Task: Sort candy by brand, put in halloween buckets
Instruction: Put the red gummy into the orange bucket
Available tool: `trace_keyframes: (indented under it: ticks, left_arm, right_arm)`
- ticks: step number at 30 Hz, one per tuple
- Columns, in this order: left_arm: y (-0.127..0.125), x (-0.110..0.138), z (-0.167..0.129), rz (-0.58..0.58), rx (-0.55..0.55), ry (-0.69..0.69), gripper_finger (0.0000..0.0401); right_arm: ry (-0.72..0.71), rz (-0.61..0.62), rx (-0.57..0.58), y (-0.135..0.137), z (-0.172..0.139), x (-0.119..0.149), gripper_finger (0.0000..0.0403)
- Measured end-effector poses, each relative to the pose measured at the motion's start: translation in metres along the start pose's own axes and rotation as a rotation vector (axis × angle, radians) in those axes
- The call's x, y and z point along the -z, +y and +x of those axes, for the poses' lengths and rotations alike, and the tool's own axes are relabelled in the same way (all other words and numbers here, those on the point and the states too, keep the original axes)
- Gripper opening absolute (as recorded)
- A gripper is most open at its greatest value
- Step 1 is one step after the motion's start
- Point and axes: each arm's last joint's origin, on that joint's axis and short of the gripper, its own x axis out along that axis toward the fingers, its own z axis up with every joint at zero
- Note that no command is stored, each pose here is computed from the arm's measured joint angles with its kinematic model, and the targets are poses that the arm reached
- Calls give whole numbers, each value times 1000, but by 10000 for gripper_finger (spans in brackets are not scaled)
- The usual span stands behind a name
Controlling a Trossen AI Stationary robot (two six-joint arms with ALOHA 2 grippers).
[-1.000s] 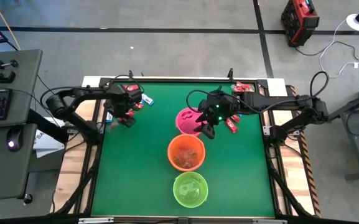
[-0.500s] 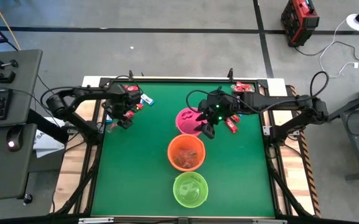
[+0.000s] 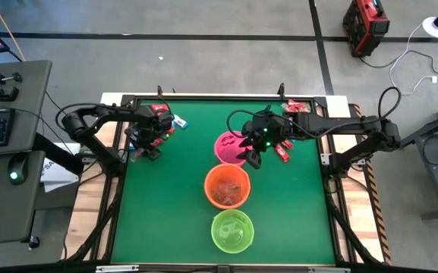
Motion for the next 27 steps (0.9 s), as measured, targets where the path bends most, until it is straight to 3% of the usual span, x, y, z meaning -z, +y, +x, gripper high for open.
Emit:
trace_keyframes:
  ticks: [6,8,12,16,22,27]
  left_arm:
    - [-2,0,-3,1,49,7,40]
    - [-2,-2,-10,-6,76,2,14]
    - [-6,0,-39,14,173,-61,27]
    - [-15,14,-85,97,296,-252,10]
    - [-51,59,-166,432,723,-718,7]
    - [-96,88,-196,683,872,-957,7]
  right_arm:
    - [-2,-7,0,0,0,0,238]
    - [-2,-8,-1,0,0,0,238]
    - [2,-28,-11,0,0,0,238]
    - [39,-76,-47,4,-17,1,238]
    - [85,-62,49,3,-48,12,238]
    - [87,-38,115,1,-60,17,238]
